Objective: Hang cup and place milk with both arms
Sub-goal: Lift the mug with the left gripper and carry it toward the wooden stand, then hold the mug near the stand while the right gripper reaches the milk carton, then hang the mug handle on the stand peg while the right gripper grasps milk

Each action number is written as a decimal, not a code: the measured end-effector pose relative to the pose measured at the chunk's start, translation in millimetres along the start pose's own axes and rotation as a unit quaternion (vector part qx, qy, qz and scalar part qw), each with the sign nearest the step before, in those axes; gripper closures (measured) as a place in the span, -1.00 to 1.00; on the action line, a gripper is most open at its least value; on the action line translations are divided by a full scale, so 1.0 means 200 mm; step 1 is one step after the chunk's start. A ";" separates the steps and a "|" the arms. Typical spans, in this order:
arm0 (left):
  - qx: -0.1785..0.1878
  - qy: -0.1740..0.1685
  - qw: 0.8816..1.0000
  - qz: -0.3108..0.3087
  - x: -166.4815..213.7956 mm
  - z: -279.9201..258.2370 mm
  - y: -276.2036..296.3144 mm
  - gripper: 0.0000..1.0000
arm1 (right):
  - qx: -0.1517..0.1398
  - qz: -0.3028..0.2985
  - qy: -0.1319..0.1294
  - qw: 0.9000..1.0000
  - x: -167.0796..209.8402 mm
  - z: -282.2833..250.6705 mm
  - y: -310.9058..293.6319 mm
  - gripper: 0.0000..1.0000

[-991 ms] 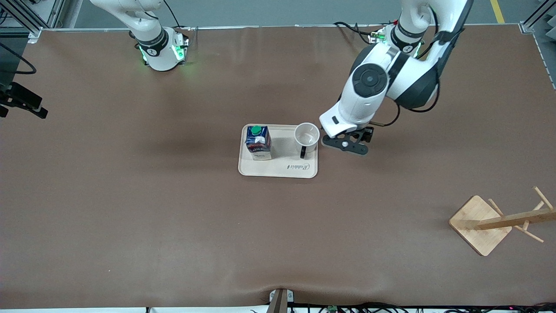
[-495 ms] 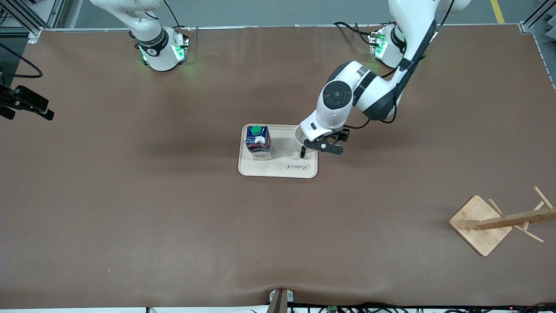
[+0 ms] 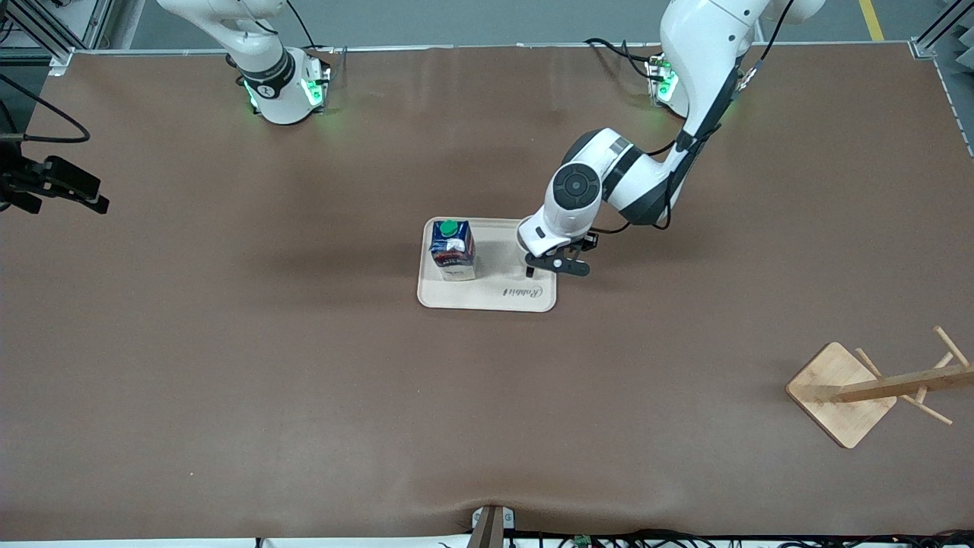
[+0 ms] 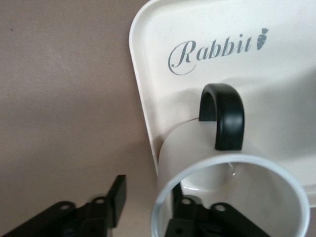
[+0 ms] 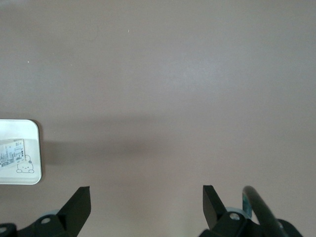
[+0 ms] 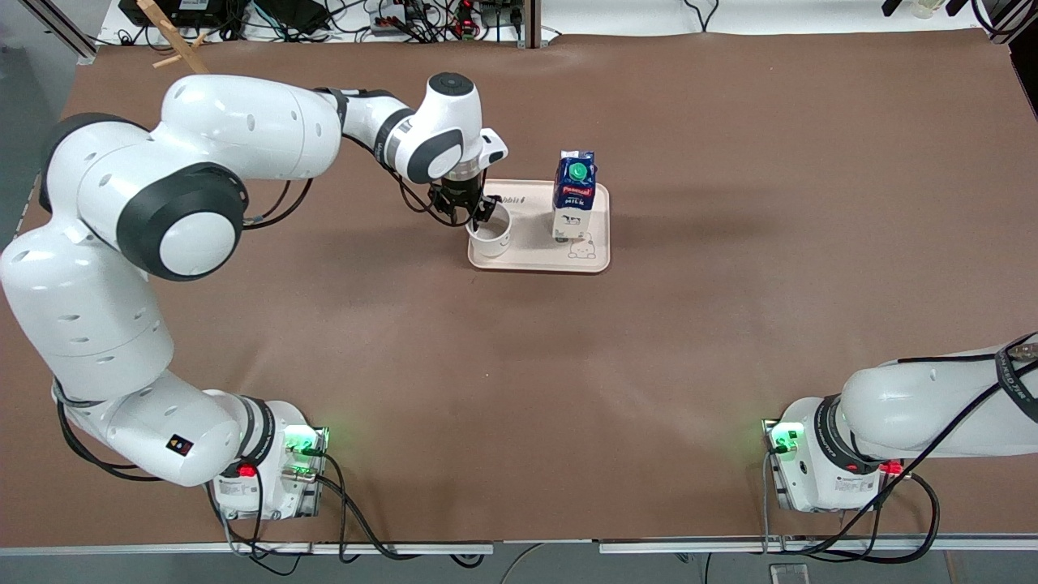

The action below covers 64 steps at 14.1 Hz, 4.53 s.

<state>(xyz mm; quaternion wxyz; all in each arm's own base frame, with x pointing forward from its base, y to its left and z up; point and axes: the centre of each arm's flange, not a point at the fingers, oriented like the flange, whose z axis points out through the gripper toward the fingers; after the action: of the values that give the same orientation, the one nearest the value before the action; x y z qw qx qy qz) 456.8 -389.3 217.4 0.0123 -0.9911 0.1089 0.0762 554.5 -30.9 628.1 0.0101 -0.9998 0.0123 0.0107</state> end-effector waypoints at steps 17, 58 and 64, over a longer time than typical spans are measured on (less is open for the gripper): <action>-0.042 0.146 0.986 -0.063 0.31 -0.92 -0.64 0.89 | 0.046 0.017 -0.155 0.987 0.14 0.56 0.05 -1.00; 0.022 0.064 0.985 0.159 0.07 -1.46 -2.89 0.89 | 0.027 0.179 -0.059 0.982 -0.45 1.24 -2.33 -1.00; 0.029 0.078 0.982 0.171 0.12 -1.43 -3.00 0.89 | 0.046 0.161 -0.020 0.986 -0.53 1.47 -2.41 -1.00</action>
<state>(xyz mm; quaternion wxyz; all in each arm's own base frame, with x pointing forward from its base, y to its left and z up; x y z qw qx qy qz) 652.5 179.5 500.7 0.0188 -0.9601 0.2791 -0.0039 453.5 459.2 345.5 0.0546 -0.9828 0.1732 0.0320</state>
